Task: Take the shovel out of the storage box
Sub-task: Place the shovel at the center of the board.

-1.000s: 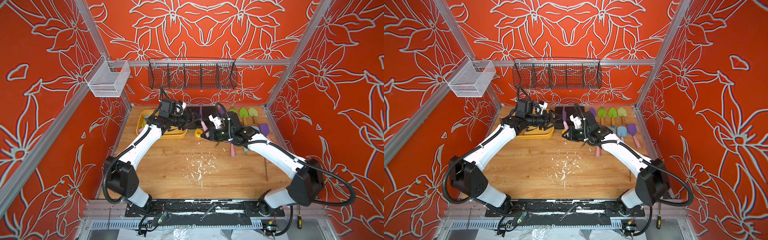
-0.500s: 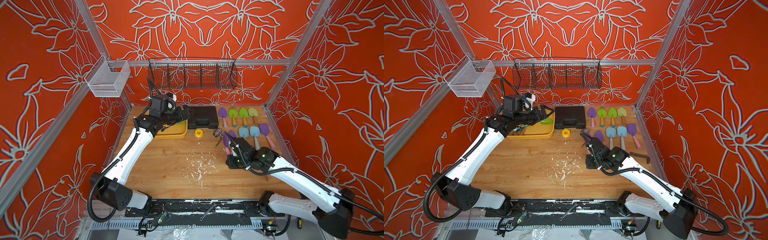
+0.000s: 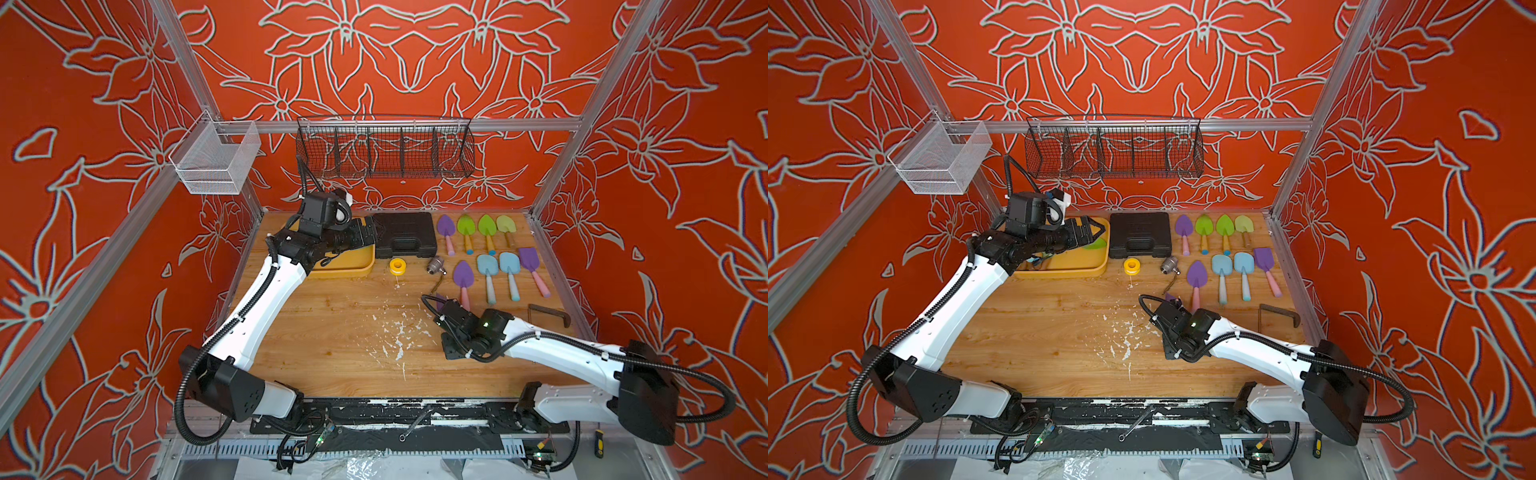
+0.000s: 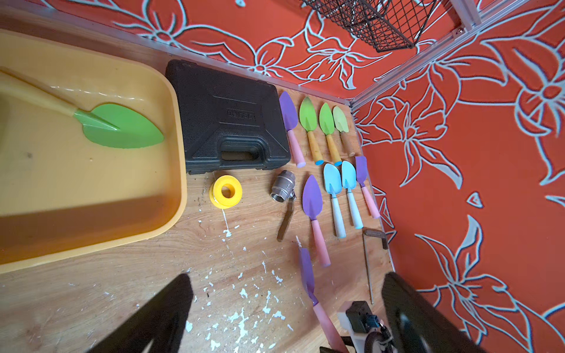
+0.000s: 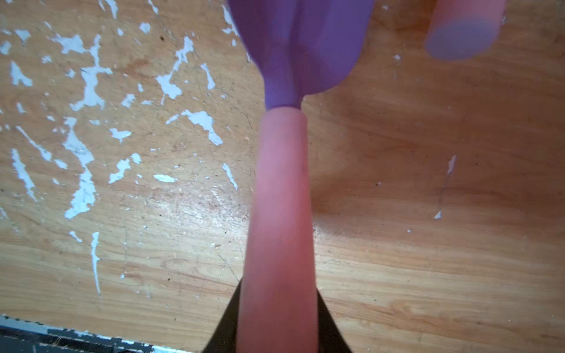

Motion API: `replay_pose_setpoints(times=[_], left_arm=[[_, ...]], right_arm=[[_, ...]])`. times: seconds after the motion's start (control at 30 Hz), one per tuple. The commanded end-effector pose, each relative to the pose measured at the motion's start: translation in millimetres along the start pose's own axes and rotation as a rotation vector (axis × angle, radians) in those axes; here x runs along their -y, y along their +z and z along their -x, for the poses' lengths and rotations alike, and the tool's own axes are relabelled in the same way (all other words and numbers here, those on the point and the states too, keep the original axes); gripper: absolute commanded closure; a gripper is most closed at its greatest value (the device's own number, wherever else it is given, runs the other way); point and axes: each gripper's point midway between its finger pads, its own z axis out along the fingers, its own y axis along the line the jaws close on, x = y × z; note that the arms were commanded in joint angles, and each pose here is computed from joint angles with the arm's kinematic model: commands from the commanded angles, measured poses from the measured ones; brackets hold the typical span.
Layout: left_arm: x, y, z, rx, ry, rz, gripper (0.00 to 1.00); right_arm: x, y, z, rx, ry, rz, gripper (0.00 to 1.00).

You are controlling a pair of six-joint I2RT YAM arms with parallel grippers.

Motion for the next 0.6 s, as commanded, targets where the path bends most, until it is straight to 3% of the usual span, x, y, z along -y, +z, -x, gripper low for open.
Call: replay_pose_setpoints(times=[0.0,0.47,0.57], left_arm=[[-1,-10,-2,0.012,0.027,0.012,0.03],[-16,0,-11,-0.015,0.017,0.039,0.03],[-20,2,-14,-0.023,0.008,0.045,0.03]], right_arm=[[-2,6,-2,0.007,0.041,-0.003,1.00],[-4,34,-33,-0.095,0.007,-0.072,1.00],[1,37,-41,-0.114,0.016,-0.090,0.95]])
